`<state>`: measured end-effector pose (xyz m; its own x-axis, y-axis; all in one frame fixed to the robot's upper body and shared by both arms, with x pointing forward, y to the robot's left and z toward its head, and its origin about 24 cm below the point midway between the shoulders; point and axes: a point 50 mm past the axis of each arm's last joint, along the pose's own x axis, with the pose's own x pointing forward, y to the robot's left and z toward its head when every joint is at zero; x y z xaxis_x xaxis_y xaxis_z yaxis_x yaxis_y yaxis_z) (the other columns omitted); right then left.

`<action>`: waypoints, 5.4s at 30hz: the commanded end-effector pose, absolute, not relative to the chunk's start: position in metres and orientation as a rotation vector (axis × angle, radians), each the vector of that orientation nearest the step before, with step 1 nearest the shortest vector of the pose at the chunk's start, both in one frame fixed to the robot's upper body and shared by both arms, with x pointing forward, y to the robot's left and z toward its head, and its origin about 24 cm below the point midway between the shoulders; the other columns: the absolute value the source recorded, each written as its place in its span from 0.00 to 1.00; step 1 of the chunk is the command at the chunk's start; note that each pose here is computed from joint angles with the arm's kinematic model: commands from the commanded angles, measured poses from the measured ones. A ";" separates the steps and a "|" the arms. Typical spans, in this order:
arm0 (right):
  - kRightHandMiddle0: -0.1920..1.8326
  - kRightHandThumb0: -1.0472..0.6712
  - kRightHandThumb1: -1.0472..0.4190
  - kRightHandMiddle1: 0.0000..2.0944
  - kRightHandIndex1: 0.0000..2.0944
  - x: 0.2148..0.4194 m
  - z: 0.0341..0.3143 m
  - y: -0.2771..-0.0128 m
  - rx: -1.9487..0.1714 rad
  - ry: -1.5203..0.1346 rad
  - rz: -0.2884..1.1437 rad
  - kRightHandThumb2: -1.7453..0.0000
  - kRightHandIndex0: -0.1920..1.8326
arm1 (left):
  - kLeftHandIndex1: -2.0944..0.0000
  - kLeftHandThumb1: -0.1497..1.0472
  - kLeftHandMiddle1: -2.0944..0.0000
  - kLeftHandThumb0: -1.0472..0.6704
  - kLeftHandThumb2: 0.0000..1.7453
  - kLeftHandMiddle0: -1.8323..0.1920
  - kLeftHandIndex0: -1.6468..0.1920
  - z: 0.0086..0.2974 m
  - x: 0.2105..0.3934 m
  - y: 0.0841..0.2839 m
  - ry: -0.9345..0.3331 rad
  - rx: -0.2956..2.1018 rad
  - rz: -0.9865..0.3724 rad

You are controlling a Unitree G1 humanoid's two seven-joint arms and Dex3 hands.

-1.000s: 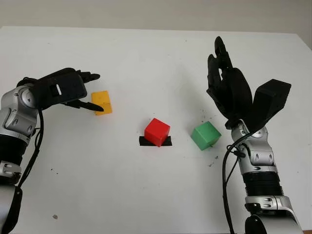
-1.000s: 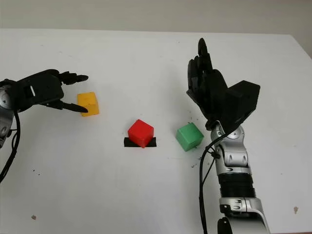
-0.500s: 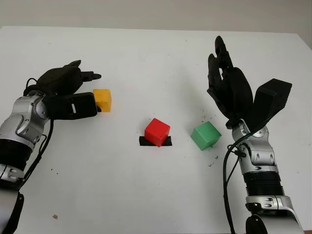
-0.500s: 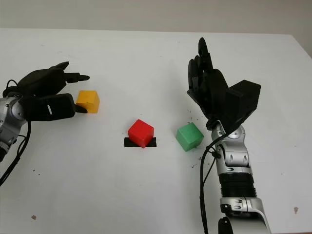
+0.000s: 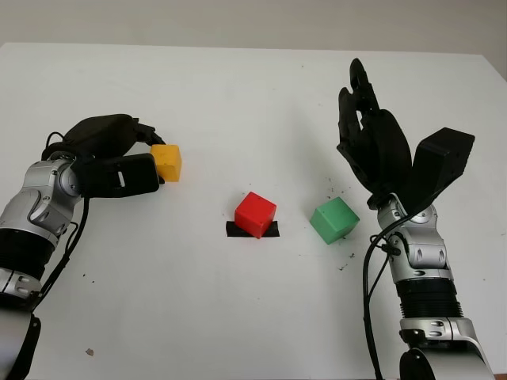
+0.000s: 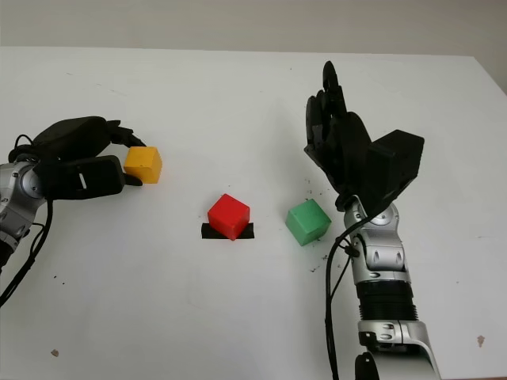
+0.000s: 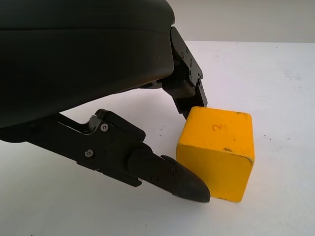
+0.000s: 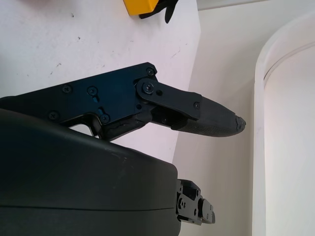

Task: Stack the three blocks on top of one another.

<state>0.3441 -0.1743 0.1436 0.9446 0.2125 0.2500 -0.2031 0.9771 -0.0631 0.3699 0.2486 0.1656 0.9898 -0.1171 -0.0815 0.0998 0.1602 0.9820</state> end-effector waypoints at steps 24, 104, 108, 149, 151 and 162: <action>0.00 0.22 0.00 0.00 0.00 0.344 0.148 -0.178 -0.049 -0.277 0.204 0.61 0.00 | 0.37 1.00 0.97 0.34 0.03 0.76 0.68 0.168 0.368 0.260 -0.017 0.766 -0.259; 0.00 0.22 0.00 0.00 0.00 0.343 0.149 -0.182 -0.052 -0.285 0.199 0.62 0.00 | 0.25 0.99 0.98 0.33 0.03 0.81 0.71 0.170 0.379 0.157 -0.038 0.430 -0.994; 0.00 0.22 0.00 0.00 0.00 0.342 0.150 -0.181 -0.052 -0.283 0.198 0.62 0.00 | 0.26 0.98 0.98 0.33 0.03 0.81 0.70 0.168 0.379 0.157 -0.023 0.425 -0.995; 0.00 0.22 0.00 0.00 0.00 0.341 0.148 -0.182 -0.064 -0.281 0.190 0.61 0.00 | 0.29 0.99 0.98 0.34 0.03 0.82 0.68 0.152 0.375 0.151 0.032 0.490 -1.061; 0.00 0.21 0.00 0.00 0.00 0.341 0.148 -0.182 -0.066 -0.283 0.191 0.61 0.00 | 0.32 0.97 0.98 0.33 0.03 0.82 0.68 0.152 0.376 0.152 0.026 0.514 -1.046; 0.00 0.22 0.00 0.00 0.00 0.341 0.149 -0.183 -0.065 -0.281 0.196 0.61 0.00 | 0.47 0.90 0.98 0.26 0.03 0.84 0.67 0.156 0.376 0.157 0.047 0.560 -1.031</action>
<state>0.3427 -0.1789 0.1442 0.9452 0.2054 0.2538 -0.1919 0.9784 -0.0768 0.3758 0.1550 0.1512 0.5286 -0.8008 -0.2818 0.8228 0.4016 0.4021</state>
